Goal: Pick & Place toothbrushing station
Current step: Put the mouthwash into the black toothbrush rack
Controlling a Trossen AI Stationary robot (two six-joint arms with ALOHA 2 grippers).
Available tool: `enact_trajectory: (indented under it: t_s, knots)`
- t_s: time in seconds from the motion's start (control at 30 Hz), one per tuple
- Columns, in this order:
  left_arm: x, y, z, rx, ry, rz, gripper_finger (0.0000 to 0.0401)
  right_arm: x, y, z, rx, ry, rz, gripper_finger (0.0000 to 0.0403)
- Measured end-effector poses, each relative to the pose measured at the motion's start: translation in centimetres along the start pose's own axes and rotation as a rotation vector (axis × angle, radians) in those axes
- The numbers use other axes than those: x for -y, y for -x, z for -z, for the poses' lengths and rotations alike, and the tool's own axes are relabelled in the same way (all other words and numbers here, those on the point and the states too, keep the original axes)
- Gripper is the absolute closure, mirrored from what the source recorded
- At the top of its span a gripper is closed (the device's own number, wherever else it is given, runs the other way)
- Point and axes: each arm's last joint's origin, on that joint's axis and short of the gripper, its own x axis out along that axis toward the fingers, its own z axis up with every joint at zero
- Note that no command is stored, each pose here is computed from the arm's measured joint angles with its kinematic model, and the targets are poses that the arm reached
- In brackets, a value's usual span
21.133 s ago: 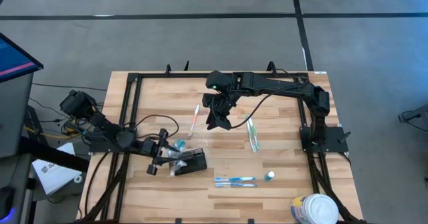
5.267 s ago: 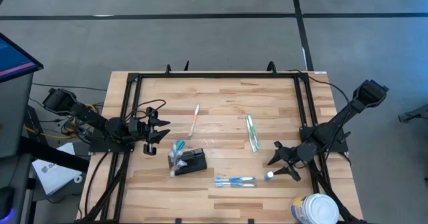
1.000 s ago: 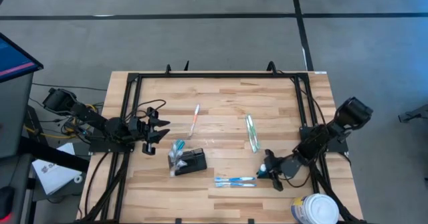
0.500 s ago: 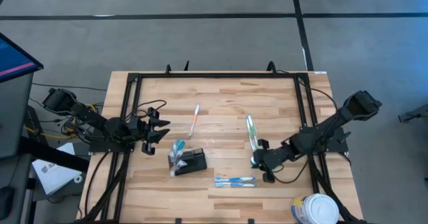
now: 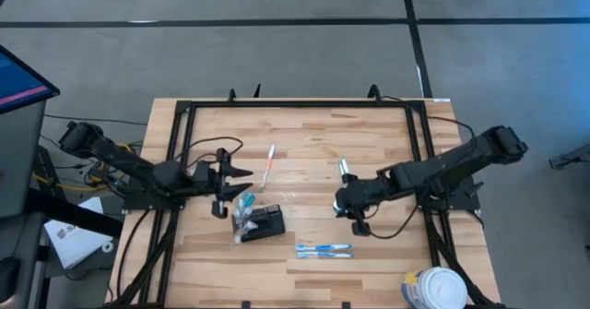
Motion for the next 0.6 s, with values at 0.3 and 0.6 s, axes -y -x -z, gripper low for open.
enact_trajectory:
  t_s: [0.3, 0.6]
  knots:
    - [0.4, -3.5, -3.5, -0.202, -0.024, -0.025, 0.0270, 0.9, 2.5, -3.5, 0.055, 0.047, -0.022, 0.0351]
    - [-1.3, -7.0, -6.1, -0.349, 0.053, 0.072, 0.0270, 1.6, 2.0, -6.6, 0.036, 0.083, -0.014, 0.0351]
